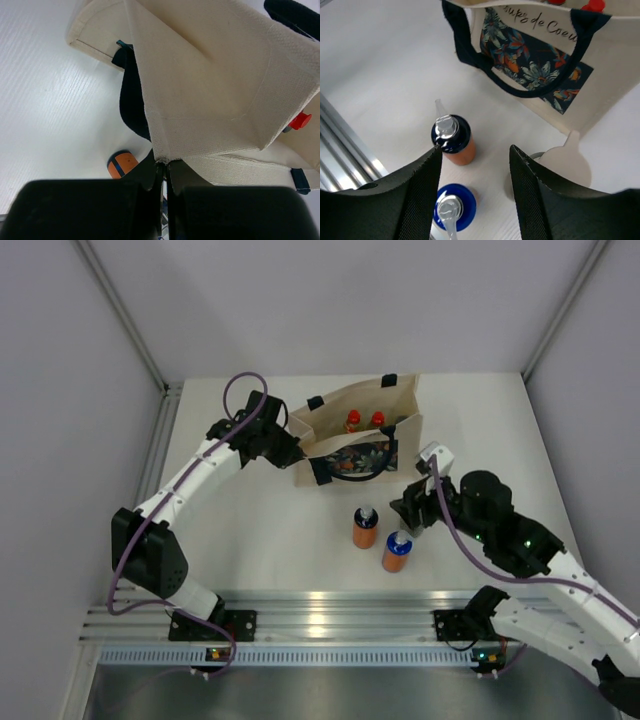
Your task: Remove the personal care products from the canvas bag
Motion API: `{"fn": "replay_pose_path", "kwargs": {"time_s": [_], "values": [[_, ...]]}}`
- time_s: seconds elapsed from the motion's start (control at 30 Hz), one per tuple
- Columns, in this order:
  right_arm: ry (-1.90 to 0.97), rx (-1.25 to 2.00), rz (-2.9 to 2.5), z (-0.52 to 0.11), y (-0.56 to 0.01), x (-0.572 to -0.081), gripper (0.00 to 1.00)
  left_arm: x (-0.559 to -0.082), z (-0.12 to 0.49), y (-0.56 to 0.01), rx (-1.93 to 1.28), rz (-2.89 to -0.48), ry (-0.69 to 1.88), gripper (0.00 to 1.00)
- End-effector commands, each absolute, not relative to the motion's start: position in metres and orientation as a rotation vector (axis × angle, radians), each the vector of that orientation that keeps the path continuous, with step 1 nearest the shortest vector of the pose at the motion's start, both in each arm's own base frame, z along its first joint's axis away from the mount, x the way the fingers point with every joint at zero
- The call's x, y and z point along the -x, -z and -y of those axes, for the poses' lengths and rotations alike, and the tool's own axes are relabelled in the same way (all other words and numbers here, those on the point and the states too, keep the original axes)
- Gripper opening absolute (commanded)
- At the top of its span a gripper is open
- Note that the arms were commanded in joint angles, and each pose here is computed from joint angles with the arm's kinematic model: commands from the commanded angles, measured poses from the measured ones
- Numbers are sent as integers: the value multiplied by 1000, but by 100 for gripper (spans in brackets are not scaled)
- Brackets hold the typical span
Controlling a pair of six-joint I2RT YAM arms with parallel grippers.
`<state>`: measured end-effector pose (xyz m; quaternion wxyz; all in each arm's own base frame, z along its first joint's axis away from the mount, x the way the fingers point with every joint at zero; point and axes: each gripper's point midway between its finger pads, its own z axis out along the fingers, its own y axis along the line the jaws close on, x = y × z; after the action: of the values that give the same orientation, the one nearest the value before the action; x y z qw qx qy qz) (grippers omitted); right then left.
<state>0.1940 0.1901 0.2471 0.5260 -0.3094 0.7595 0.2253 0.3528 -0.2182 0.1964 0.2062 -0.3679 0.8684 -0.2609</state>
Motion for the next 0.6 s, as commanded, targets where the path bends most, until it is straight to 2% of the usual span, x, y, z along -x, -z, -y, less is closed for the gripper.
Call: {"fn": "replay_pose_path", "kwargs": {"time_s": [0.0, 0.2, 0.23, 0.27, 0.3, 0.4, 0.43, 0.47, 0.53, 0.57], "values": [[-445, 644, -1753, -193, -290, -225, 54, -342, 230, -190, 1027, -2487, 775, 0], [-406, 432, -1853, -212, -318, -274, 57, -338, 232, -195, 1036, -2487, 802, 0], [-407, 403, -1911, -222, -307, -286, 56, -337, 231, -195, 1039, -2486, 804, 0], [-428, 383, -1893, -230, -326, -293, 56, -337, 232, -197, 1035, -2487, 810, 0], [-415, 392, -1947, -240, -312, -302, 54, -336, 232, -197, 1036, -2485, 815, 0], [-431, 356, -1937, -253, -332, -319, 52, -335, 231, -199, 1027, -2480, 812, 0], [-397, 348, -1965, -257, -324, -331, 51, -334, 230, -200, 1026, -2479, 814, 0], [-397, 336, -1940, -261, -341, -339, 51, -334, 230, -199, 1024, -2482, 813, 0], [-331, 341, -2006, -263, -323, -357, 51, -331, 232, -197, 1021, -2496, 822, 0], [-331, 329, -1988, -266, -336, -366, 50, -331, 232, -196, 1023, -2501, 821, 0]]}}
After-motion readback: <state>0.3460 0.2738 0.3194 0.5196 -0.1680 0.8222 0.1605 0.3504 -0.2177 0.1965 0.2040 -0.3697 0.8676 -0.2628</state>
